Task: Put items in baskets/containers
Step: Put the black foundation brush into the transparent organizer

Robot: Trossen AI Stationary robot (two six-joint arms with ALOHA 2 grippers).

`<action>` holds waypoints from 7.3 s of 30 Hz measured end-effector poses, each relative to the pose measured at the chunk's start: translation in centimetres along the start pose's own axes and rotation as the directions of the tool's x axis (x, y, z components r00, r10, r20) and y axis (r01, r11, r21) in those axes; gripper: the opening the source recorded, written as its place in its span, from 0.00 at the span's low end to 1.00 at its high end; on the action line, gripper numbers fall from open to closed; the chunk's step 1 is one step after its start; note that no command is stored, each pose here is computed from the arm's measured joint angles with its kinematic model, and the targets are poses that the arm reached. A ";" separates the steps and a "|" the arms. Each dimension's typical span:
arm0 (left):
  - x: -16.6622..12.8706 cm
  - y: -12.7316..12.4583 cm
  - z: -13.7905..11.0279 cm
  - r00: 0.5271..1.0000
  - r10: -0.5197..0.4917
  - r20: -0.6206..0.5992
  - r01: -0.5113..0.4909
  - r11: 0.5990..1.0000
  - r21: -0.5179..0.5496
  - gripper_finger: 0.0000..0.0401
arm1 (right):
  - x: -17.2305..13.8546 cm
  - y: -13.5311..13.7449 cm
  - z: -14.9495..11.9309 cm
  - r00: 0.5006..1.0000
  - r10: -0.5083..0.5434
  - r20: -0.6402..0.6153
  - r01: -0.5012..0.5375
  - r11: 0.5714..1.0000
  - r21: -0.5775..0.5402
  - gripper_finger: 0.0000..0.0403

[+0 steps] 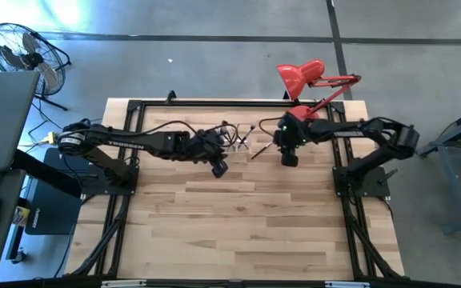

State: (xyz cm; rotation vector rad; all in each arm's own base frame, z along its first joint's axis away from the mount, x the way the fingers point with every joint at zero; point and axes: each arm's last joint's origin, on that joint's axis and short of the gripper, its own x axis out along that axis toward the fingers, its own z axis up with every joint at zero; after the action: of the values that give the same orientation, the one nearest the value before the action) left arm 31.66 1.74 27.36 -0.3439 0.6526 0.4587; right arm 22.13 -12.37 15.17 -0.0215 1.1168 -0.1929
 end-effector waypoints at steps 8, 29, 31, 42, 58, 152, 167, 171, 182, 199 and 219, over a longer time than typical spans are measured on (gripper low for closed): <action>0.0 0.3 -0.6 0.998 0.031 -0.059 -0.032 0.999 -0.023 0.25 | 1.4 -1.2 2.1 0.996 -0.052 -0.074 0.035 0.977 -0.212 0.33; 0.0 0.5 -0.7 0.996 0.046 -0.071 -0.036 0.991 0.129 0.25 | 5.2 -1.0 2.0 0.954 0.130 -0.270 -0.181 0.968 -0.172 0.07; 0.0 0.5 -0.7 0.996 0.063 -0.062 -0.051 0.985 0.165 0.25 | 5.3 -0.1 2.1 0.953 0.125 -0.277 -0.174 0.972 -0.156 0.03; -0.1 0.1 -0.5 0.999 0.048 -0.025 -0.044 0.988 0.151 0.25 | 4.5 5.7 3.2 0.944 0.049 -0.326 -0.150 0.945 -0.291 0.03; 4.4 -6.0 -5.4 0.989 -0.027 -0.144 0.062 0.968 0.244 0.25 | 2.8 11.6 4.9 0.948 0.230 -0.219 -0.286 0.919 -0.273 0.01; 8.3 -9.1 -5.5 0.895 0.076 -0.440 0.124 0.904 0.408 0.08 | -0.8 14.1 9.5 0.969 0.248 0.021 -0.236 0.943 -0.236 0.01; 8.2 -9.0 -5.7 0.887 0.081 -0.455 0.125 0.906 0.404 0.02 | -0.8 13.9 9.3 0.966 0.260 -0.006 -0.257 0.951 -0.173 0.27; 8.2 -8.9 -5.8 0.880 0.094 -0.465 0.117 0.907 0.404 0.01 | -0.8 13.4 9.0 0.967 0.251 -0.049 -0.256 0.954 -0.154 0.35; 7.2 -7.8 -6.1 0.899 0.152 -0.412 0.015 0.927 0.374 0.01 | -0.2 11.5 5.8 0.938 0.273 -0.212 -0.279 0.960 0.000 0.47; 7.1 -7.8 -4.9 0.946 -0.096 -0.309 0.226 0.879 0.419 0.01 | -1.5 10.5 8.6 0.990 0.143 0.010 -0.143 0.985 0.102 0.37; 6.9 -6.1 -5.2 0.884 -0.032 -0.466 0.300 0.803 0.515 0.01 | -2.7 4.3 11.4 0.995 0.088 -0.042 -0.074 0.962 0.264 0.27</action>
State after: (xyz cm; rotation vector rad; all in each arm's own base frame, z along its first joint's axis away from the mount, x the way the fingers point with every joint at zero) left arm 37.02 -3.65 19.99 0.0866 1.1557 -0.0187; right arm 31.78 -8.61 22.08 0.2671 1.1355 -0.2686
